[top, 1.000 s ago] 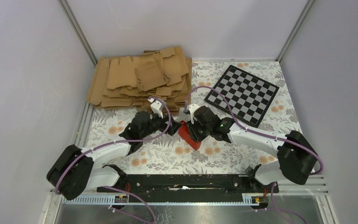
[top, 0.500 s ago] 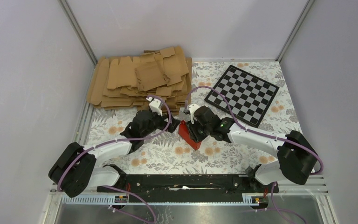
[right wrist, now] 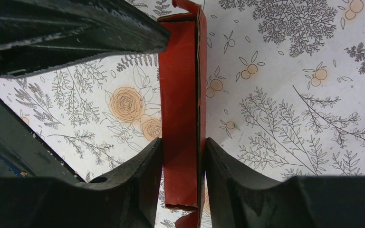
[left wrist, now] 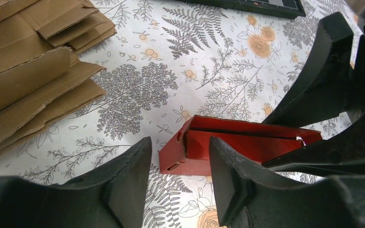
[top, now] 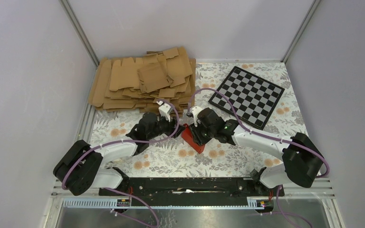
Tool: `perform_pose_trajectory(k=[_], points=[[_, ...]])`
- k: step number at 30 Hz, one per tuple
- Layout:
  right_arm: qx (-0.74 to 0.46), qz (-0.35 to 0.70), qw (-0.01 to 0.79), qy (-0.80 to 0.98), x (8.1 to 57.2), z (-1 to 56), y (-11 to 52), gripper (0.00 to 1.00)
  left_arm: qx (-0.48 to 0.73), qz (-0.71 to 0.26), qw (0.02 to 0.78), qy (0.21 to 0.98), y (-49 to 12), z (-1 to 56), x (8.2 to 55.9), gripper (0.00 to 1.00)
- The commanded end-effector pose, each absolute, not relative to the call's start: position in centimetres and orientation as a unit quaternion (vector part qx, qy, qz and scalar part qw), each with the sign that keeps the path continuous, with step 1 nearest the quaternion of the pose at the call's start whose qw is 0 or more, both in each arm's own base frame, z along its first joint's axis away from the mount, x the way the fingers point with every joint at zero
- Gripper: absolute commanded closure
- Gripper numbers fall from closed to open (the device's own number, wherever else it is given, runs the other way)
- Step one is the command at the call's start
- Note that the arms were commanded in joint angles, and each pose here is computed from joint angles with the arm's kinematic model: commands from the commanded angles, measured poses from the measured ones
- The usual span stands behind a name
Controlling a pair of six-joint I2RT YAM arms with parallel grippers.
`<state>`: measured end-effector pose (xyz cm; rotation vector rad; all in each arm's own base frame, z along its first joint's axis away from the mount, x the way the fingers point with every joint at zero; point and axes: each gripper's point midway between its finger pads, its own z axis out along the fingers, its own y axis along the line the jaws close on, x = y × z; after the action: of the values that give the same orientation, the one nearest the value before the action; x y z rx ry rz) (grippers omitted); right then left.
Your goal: Fold the paper box
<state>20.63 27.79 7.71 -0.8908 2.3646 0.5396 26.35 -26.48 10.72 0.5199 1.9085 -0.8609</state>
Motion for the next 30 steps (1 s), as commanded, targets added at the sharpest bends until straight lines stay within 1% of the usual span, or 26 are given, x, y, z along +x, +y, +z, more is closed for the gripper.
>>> perform_pose_trajectory(k=[1, 3, 5, 8, 12, 14, 15, 18, 19, 21, 22, 25, 28, 30], points=[[-0.346, 0.220, 0.283, 0.867, 20.8, 9.2, 29.2, 0.56, 0.238, -0.358, 0.497, 0.754, -28.1, 13.0, 27.2, 0.51], [-0.347, 0.221, 0.282, 0.867, 20.8, 9.3, 29.3, 0.56, 0.240, -0.353, 0.496, 0.756, -28.1, 12.9, 27.2, 0.57], [-0.348, 0.224, 0.281, 0.866, 20.8, 9.3, 29.4, 0.56, 0.239, -0.346, 0.495, 0.760, -28.2, 12.8, 27.4, 0.61], [-0.350, 0.226, 0.279, 0.865, 20.7, 9.3, 29.6, 0.56, 0.237, -0.331, 0.490, 0.771, -28.1, 12.3, 27.9, 0.70], [-0.350, 0.226, 0.278, 0.866, 20.7, 9.2, 29.6, 0.55, 0.239, -0.312, 0.492, 0.777, -28.0, 12.1, 28.1, 0.88], [-0.347, 0.223, 0.280, 0.867, 20.9, 9.3, 29.6, 0.54, 0.240, -0.300, 0.496, 0.779, -28.0, 12.0, 28.1, 0.93], [-0.346, 0.221, 0.280, 0.868, 20.9, 9.2, 29.5, 0.52, 0.242, -0.294, 0.496, 0.781, -28.0, 11.9, 28.1, 0.95], [-0.340, 0.217, 0.284, 0.870, 21.2, 9.3, 29.4, 0.37, 0.249, -0.281, 0.499, 0.781, -28.2, 11.9, 27.9, 1.00], [-0.337, 0.214, 0.287, 0.871, 21.3, 9.3, 29.4, 0.33, 0.253, -0.277, 0.498, 0.782, -28.3, 11.8, 27.8, 1.00], [-0.333, 0.209, 0.290, 0.873, 21.6, 9.3, 29.4, 0.31, 0.255, -0.269, 0.499, 0.783, -28.4, 11.8, 27.7, 1.00], [-0.333, 0.209, 0.290, 0.873, 21.6, 9.4, 29.4, 0.30, 0.258, -0.267, 0.499, 0.783, -28.4, 11.8, 27.6, 1.00], [-0.333, 0.214, 0.288, 0.872, 21.7, 9.4, 29.8, 0.34, 0.258, -0.265, 0.502, 0.782, -28.5, 11.9, 27.5, 1.00], [-0.332, 0.215, 0.282, 0.874, 21.7, 9.2, 30.0, 0.45, 0.258, -0.266, 0.502, 0.782, -28.5, 11.9, 27.5, 1.00], [-0.326, 0.209, 0.282, 0.878, 21.9, 8.9, 29.9, 0.54, 0.257, -0.267, 0.502, 0.781, -28.5, 12.0, 27.4, 1.00]])
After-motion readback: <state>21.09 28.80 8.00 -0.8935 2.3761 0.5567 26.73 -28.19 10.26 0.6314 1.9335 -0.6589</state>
